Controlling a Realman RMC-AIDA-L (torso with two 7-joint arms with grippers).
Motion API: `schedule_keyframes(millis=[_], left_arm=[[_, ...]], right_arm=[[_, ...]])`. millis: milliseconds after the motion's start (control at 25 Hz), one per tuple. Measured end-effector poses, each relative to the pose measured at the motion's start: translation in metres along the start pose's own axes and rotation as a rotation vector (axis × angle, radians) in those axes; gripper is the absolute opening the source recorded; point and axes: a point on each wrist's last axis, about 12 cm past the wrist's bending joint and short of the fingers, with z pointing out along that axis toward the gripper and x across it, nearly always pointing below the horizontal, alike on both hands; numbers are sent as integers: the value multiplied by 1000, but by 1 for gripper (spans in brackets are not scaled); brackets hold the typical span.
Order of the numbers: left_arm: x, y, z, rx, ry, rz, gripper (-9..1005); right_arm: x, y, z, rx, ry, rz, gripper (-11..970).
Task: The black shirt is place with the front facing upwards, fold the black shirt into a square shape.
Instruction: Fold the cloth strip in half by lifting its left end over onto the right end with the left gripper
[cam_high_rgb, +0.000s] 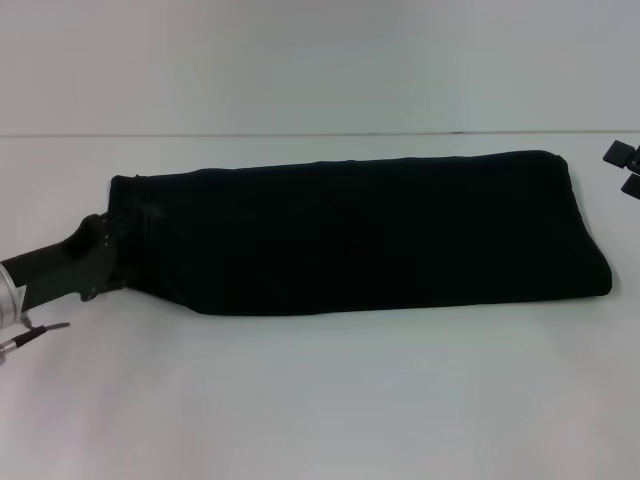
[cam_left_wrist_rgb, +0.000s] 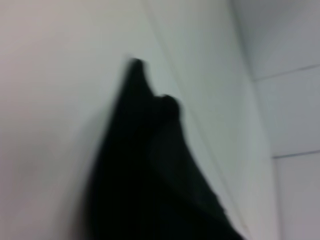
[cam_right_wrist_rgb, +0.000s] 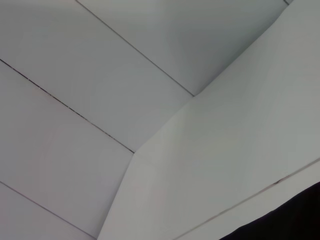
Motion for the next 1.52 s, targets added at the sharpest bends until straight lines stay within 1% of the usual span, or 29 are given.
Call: schedule_keyframes(millis=[40,120,240,320,360,520,680,960,1080,1320,1520], left_arm=[[2,0,-2,18,0,-3,936],[3,4,-5,11,-1,-22,936],[4,12,-8,-45,13,-47,936],[4,15,-11,-58,17,-54,936],[4,18,-18,-63,24,-63,936],[4,22,-24,-76,25,-78,936],[-1,26,-26,-104,-13,-81,937],[-7,18,-9,-135,-28,-41,937],[-9,13,-3,-131,-25,-23,937],[-15,4,0,-114,-32,22,937],[-10,6,4,-133,5,25,937]], right_arm=[[0,0,0,0,0,1,945],[1,0,-1,0,0,3,944],[1,-1,-2,2,-3,7,943],[1,-1,-2,2,-4,9,942],[1,-1,-2,2,-5,10,942],[1,-1,-2,3,-7,13,940],[1,-1,-2,3,-7,15,939],[0,0,0,-1,-7,12,936],[0,0,0,-2,-6,11,935],[0,-1,-1,0,-8,9,933],[1,-1,-2,1,-10,11,931]])
